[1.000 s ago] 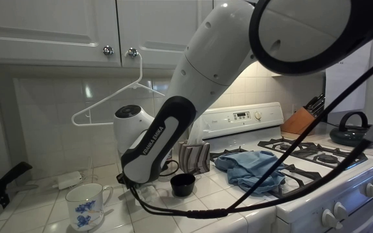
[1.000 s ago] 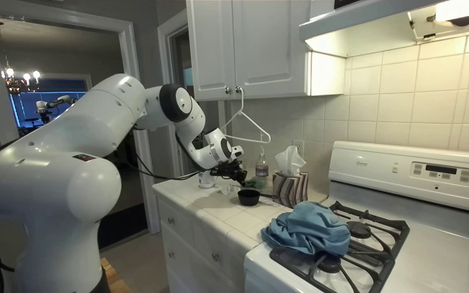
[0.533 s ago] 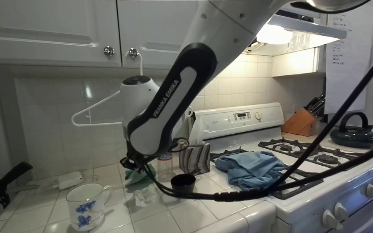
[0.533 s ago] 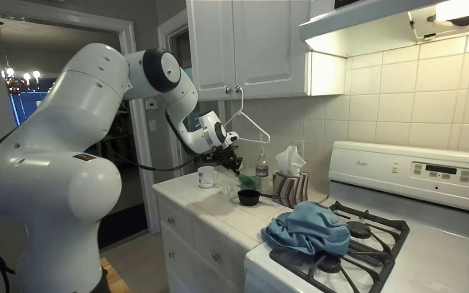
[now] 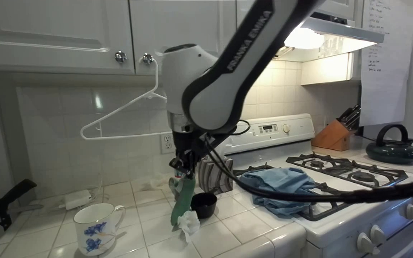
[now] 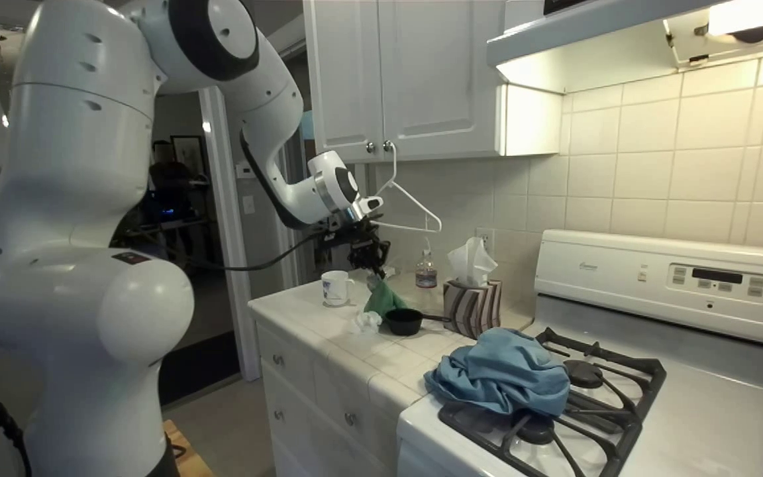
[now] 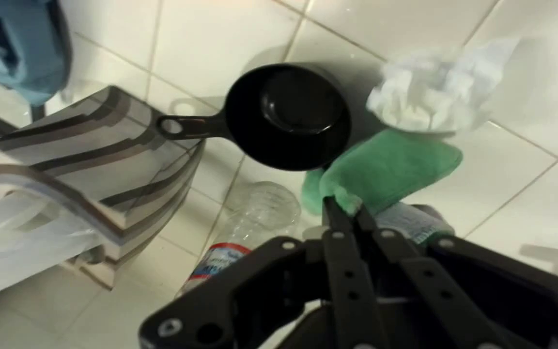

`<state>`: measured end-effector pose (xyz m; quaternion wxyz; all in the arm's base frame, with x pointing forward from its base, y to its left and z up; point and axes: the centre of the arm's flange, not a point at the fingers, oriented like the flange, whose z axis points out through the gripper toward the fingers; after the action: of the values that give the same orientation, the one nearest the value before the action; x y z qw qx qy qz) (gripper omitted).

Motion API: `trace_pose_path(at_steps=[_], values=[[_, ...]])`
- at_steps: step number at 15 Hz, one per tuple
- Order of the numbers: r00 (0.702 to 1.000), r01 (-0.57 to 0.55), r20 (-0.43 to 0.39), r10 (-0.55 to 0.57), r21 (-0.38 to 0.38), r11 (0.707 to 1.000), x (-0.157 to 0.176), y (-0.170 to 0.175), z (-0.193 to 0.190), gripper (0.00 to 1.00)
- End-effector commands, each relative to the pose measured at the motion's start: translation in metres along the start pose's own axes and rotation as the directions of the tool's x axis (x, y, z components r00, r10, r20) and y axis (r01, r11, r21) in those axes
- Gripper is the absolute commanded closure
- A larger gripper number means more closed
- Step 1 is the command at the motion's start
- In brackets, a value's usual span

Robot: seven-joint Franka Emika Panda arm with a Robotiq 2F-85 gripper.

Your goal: Pick up the green cloth and hang it on the hang wire

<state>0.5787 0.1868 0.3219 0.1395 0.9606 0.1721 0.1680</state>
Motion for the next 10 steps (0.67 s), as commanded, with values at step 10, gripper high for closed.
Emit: trace_pose_path(at_steps=[10], values=[[0.891,0.367,-0.269,-0.365,-0.045,0.929,0.011,0.019,-0.172,0.99]])
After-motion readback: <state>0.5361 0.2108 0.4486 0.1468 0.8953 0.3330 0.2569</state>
